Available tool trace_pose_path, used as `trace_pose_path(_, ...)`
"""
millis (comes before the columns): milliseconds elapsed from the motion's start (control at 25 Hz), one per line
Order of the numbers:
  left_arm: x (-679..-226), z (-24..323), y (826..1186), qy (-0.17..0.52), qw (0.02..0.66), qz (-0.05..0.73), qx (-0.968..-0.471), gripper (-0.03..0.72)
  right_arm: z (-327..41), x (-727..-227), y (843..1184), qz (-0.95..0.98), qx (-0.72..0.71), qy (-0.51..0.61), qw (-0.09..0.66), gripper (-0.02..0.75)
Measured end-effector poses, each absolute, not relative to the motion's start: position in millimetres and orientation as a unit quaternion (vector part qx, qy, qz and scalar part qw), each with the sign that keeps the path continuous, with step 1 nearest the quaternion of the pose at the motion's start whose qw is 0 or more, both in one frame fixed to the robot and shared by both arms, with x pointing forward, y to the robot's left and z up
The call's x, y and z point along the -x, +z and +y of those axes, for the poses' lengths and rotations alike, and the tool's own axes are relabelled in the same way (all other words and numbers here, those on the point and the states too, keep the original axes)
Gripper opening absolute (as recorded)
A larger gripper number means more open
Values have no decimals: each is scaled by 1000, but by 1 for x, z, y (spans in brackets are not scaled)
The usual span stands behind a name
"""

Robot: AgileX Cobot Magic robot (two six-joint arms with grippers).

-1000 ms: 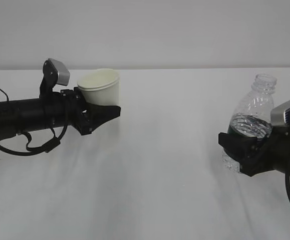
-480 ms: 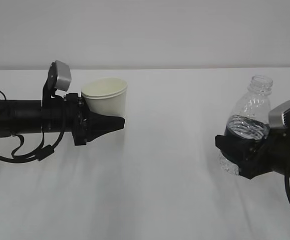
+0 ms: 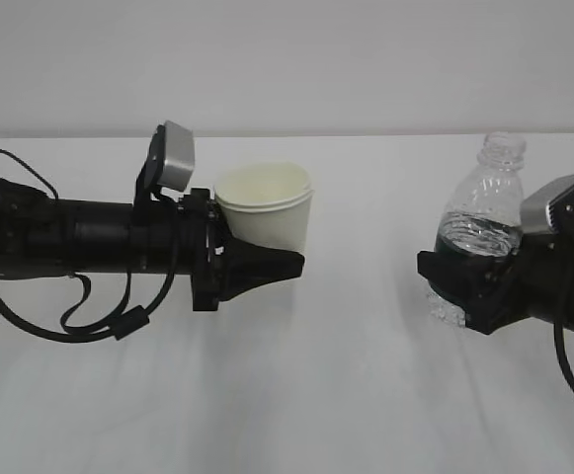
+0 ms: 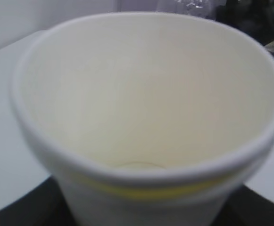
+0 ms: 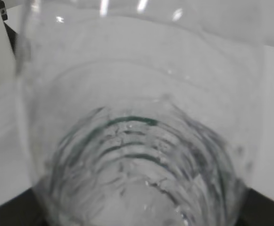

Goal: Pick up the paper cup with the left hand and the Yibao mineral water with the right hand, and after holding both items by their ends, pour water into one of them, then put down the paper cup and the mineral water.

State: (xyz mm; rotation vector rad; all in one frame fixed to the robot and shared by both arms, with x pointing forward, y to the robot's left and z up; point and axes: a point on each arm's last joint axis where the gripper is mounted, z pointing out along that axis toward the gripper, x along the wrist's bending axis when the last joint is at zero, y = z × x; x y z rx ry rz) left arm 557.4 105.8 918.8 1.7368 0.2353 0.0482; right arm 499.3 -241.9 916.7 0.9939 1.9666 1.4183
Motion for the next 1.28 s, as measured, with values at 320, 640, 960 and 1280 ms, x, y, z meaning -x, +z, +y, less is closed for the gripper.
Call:
trace_pose_path(320, -538, 77, 919, -16, 640, 76, -764, 440, -239, -511, 923, 744, -334, 518, 259, 462)
trace_pose_path(640, -521, 55, 919, -42, 639, 50, -766, 439, -238, -522, 929, 767, -301, 501, 266, 462)
trace_pose_path(960, -512, 45, 919, -54, 639, 37, -766, 439, -235, -533, 940, 775, -262, 504, 278, 462)
trace_pose_path(1280, -513, 46, 917, -49, 632, 41, -772, 438, -233, -546, 953, 778, -224, 506, 297, 462)
